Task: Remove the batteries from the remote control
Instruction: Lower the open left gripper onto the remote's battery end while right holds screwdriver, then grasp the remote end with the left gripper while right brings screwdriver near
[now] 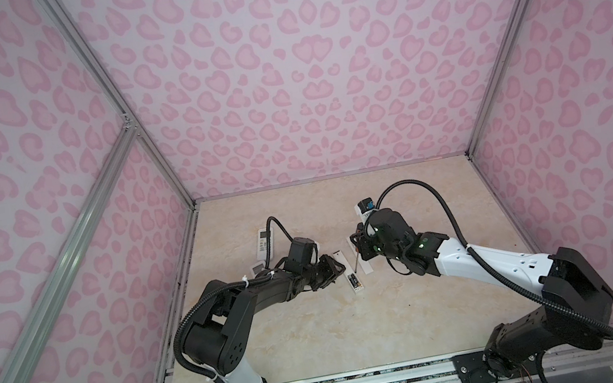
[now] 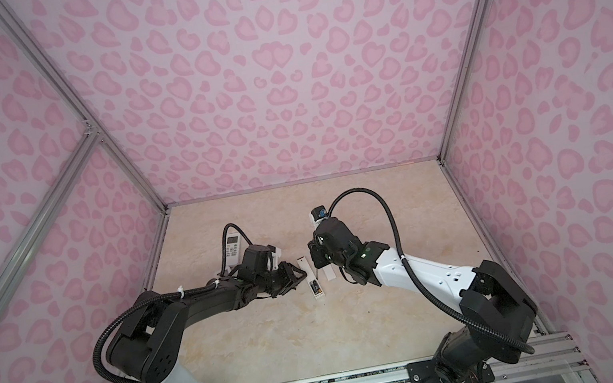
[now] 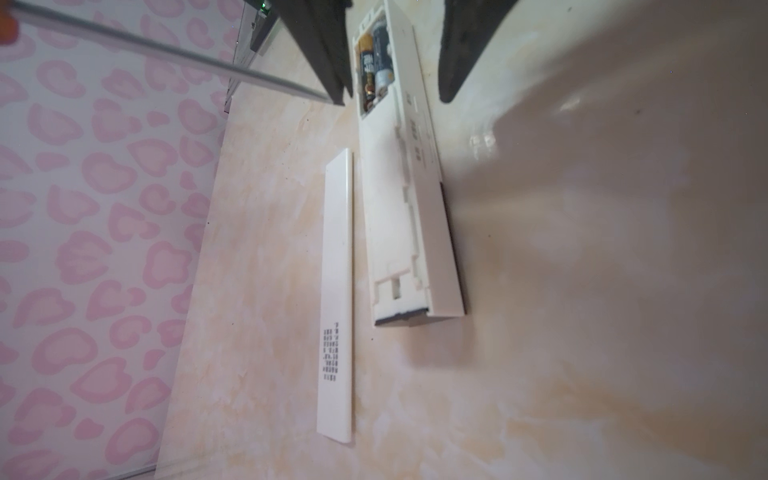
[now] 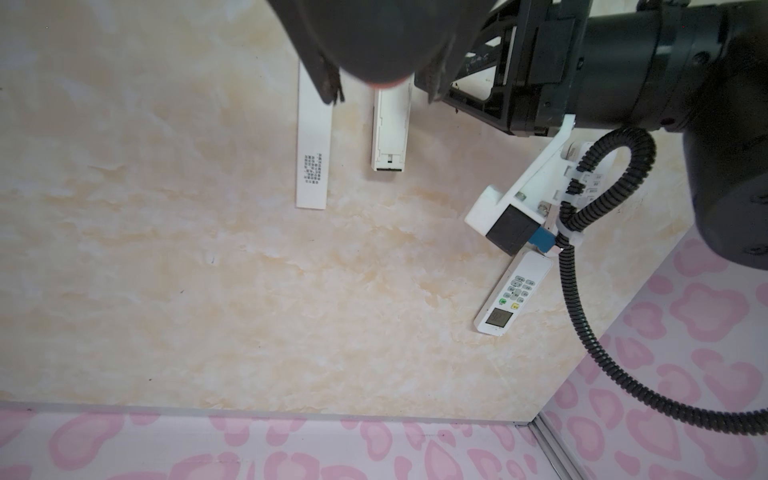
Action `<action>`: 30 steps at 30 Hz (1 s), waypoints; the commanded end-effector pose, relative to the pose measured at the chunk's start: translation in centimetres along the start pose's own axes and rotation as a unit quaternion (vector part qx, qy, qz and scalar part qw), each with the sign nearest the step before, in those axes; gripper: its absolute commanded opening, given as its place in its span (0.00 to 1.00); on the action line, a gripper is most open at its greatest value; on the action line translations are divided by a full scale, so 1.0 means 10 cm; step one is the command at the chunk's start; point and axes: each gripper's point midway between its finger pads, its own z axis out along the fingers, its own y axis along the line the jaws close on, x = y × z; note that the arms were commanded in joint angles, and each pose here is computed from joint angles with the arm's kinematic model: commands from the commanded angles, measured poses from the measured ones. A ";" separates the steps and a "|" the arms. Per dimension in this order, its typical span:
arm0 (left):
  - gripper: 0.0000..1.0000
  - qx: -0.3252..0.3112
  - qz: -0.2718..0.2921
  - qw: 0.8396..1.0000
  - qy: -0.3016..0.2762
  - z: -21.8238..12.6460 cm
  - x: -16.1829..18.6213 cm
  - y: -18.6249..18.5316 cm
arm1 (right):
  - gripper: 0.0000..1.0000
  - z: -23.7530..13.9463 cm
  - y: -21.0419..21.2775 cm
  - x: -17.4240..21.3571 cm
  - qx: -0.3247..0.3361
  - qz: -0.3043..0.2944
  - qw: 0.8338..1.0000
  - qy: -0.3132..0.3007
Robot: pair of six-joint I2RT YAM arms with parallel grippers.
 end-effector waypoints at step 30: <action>0.29 -0.013 -0.011 1.000 -0.001 0.05 0.16 0.09 | 0.00 -0.01 0.01 0.14 0.021 0.044 0.999 0.016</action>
